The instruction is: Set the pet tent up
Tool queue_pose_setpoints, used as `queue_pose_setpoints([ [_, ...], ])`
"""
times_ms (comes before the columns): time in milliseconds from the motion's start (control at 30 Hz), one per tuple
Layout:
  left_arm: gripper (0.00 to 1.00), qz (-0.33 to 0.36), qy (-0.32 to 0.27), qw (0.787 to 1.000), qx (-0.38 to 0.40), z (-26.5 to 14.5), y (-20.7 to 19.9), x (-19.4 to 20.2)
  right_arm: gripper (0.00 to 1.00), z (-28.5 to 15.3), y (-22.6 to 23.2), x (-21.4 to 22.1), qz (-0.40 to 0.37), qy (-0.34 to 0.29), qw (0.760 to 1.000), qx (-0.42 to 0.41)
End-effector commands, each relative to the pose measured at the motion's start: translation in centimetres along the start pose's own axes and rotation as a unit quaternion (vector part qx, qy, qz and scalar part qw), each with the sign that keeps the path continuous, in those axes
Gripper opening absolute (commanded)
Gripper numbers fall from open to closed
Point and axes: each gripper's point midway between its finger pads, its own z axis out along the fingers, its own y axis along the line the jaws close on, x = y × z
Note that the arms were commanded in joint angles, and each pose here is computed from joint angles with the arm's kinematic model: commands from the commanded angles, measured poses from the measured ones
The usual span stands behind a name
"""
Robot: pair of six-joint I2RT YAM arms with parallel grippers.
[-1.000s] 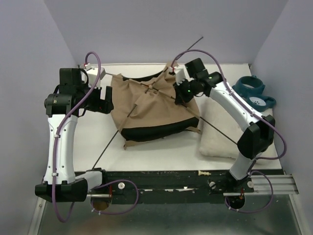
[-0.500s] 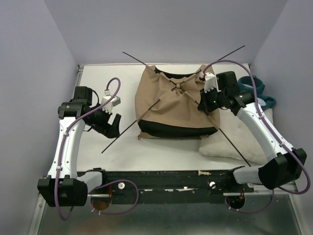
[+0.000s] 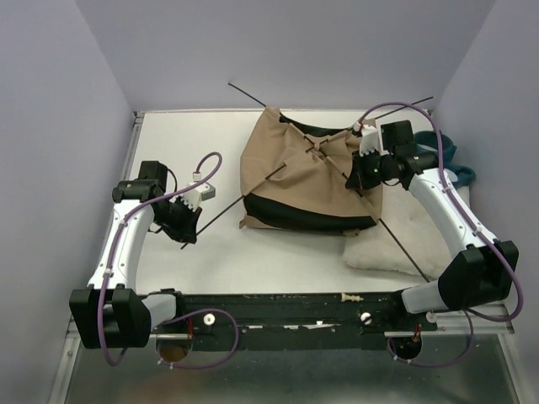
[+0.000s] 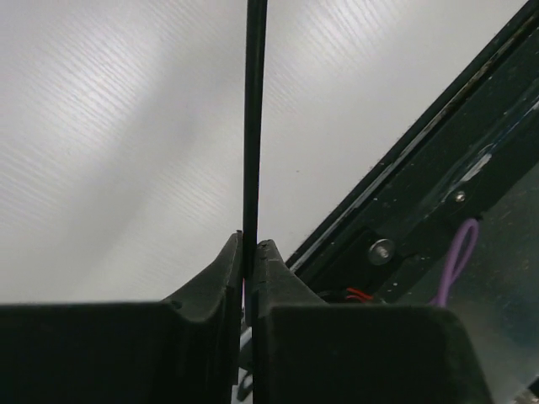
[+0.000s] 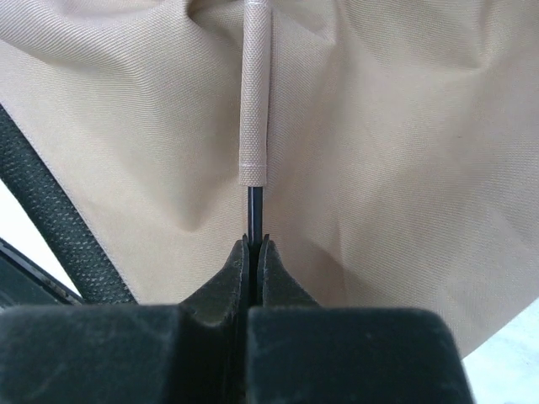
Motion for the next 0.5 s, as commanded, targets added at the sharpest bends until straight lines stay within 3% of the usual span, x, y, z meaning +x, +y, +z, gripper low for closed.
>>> queue_pose_setpoints([
  [0,0.0,0.031,-0.041,0.999,0.016,0.1,-0.3,-1.7,0.09,0.1,0.8,-2.0,-0.038,-0.037,0.998,-0.044],
  [33,0.0,0.035,-0.046,0.998,0.013,0.2,-0.1,-1.8,0.17,-0.1,1.2,-2.0,-0.044,-0.041,0.997,-0.055],
  [100,0.0,0.037,-0.056,0.998,0.005,0.1,0.2,-2.3,0.53,0.0,1.4,-1.8,-0.053,-0.04,0.996,-0.064],
  [167,0.0,0.045,-0.071,0.996,0.01,-0.1,-0.1,-3.0,0.81,-0.2,1.2,-1.8,-0.059,-0.033,0.996,-0.058],
  [300,0.0,0.058,-0.126,0.99,0.015,-1.2,-0.8,-5.4,0.89,-2.5,2.2,-3.4,-0.123,-0.051,0.988,-0.074],
  [367,0.0,0.066,-0.158,0.985,0.015,-1.7,-1.1,-6.6,0.99,-3.8,3.2,-5.3,-0.167,-0.098,0.977,-0.088],
  [467,0.0,0.074,-0.211,0.974,0.016,-2.6,-1.8,-8.6,1.0,-5.8,6.5,-7.7,-0.239,-0.165,0.945,-0.147],
])
